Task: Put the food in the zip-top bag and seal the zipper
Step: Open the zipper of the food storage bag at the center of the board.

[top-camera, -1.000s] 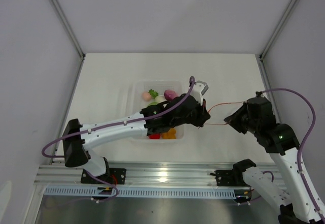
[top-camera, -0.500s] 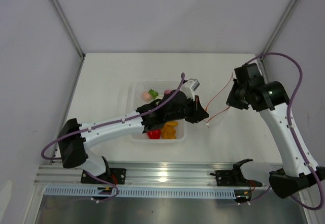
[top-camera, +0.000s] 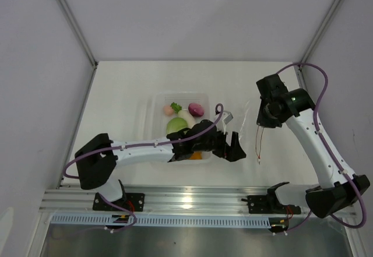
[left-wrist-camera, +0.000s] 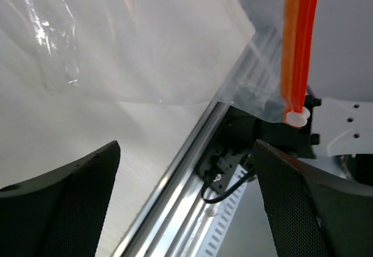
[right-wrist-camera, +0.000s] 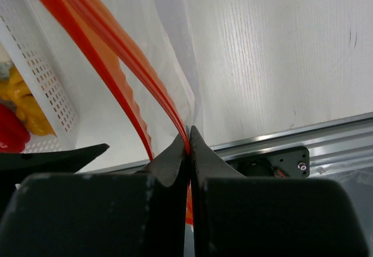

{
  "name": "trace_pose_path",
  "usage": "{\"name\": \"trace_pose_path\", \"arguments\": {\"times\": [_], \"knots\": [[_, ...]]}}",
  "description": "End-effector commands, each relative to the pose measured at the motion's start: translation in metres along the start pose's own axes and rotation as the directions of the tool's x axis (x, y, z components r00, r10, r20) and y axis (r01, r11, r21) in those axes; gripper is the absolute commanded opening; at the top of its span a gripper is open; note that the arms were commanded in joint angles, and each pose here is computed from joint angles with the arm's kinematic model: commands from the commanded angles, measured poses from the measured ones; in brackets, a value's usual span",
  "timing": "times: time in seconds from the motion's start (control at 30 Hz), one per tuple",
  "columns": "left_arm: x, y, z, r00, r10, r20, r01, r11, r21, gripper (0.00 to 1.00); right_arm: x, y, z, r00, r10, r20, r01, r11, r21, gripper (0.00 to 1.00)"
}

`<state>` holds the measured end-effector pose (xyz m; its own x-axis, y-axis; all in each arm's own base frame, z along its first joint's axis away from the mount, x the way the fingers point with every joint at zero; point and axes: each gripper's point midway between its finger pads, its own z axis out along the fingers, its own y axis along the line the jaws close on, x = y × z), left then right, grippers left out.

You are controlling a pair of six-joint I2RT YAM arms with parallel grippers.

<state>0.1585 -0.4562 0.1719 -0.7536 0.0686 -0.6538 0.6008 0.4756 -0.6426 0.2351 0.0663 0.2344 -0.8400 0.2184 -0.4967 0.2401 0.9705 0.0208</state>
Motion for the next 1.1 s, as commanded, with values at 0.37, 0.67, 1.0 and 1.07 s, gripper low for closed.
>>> {"name": "trace_pose_path", "arguments": {"times": [0.37, 0.67, 1.0, 1.07], "knots": [[-0.098, -0.032, -0.097, 0.9, 0.274, 0.339, -0.257, 0.962, -0.096, 0.99, -0.014, 0.051, -0.006, 0.991, -0.122, 0.056, 0.122, 0.992, 0.015, 0.0], [-0.09, -0.029, -0.069, 0.921, 0.241, 0.304, -0.235, 0.97, -0.058, 0.85, -0.003, 0.076, -0.027, 0.996, -0.07, 0.05, 0.077, 0.983, -0.166, 0.0], [-0.084, -0.02, -0.032, 0.952, 0.224, 0.208, -0.218, 0.975, -0.049, 0.5, 0.008, 0.083, -0.039, 0.996, -0.075, 0.045, 0.083, 0.973, -0.214, 0.0], [-0.087, -0.009, -0.021, 0.965, 0.186, 0.186, -0.18, 0.982, -0.048, 0.32, 0.009, 0.077, -0.043, 0.996, -0.077, 0.045, 0.084, 0.975, -0.205, 0.0]]}}
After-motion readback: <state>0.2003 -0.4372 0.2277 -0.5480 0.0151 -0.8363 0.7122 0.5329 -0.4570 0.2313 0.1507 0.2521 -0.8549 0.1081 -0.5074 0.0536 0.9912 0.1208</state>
